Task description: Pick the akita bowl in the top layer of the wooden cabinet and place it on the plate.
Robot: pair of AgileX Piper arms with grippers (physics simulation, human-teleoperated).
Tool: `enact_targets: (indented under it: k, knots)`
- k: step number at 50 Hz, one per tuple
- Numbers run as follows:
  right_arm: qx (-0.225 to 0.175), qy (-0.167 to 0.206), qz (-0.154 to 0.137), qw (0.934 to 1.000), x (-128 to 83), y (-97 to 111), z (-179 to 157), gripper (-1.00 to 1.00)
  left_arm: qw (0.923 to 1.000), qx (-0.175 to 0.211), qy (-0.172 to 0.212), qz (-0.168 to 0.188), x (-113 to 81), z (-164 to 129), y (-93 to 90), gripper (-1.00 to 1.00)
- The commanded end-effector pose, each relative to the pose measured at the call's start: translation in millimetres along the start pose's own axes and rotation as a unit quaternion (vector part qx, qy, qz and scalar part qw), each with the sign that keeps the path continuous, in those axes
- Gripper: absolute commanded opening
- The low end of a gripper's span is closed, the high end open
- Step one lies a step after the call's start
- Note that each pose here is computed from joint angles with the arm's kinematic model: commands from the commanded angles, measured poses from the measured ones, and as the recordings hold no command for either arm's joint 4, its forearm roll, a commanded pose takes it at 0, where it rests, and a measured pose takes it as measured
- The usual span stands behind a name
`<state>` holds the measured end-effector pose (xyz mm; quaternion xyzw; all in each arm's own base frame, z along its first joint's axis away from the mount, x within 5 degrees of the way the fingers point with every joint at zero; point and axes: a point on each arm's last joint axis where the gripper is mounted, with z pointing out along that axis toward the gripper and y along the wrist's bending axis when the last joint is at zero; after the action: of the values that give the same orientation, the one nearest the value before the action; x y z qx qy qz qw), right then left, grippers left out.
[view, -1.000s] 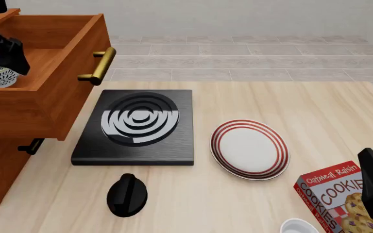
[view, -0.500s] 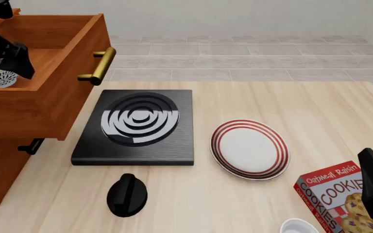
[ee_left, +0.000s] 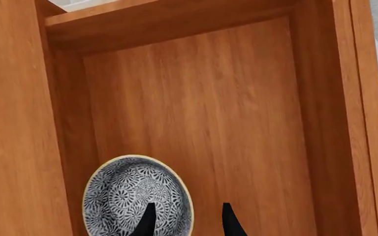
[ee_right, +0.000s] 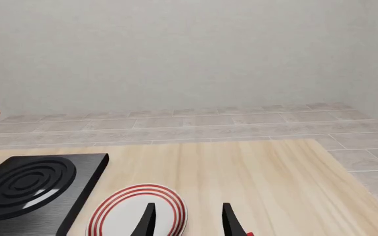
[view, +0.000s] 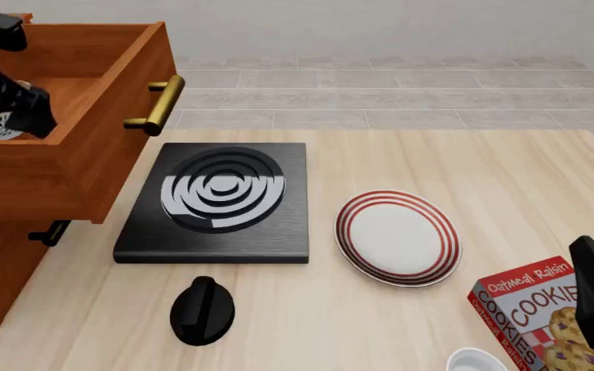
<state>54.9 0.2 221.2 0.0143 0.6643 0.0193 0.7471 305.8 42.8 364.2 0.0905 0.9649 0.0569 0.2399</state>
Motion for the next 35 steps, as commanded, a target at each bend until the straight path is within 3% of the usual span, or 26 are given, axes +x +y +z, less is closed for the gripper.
enact_targets:
  k: [1,5,6,14,35]
  knots:
    - [-0.001,0.0,0.0,1.0,0.0,0.1,0.0,1.0,1.0,0.0,0.0,0.0,3.0,3.1,-1.1,1.0]
    - [-0.001,0.0,0.0,1.0,-0.1,0.1,0.0,1.0,1.0,0.003,-0.004,0.001,1.1,0.9,-5.2,1.0]
    - [-0.001,0.0,0.0,1.0,-0.1,0.1,0.0,1.0,0.9999,0.0,-0.011,0.005,0.5,-2.3,-4.9,-1.0]
    - [-0.001,0.0,-0.001,1.0,-0.3,0.1,0.0,1.0,0.9997,-0.008,-0.02,0.01,0.4,-7.5,0.4,-1.0]
    - [0.0,-0.001,-0.001,1.0,-0.4,0.0,0.0,1.0,0.9985,0.003,-0.045,0.029,-13.1,-25.8,-17.1,-1.0]
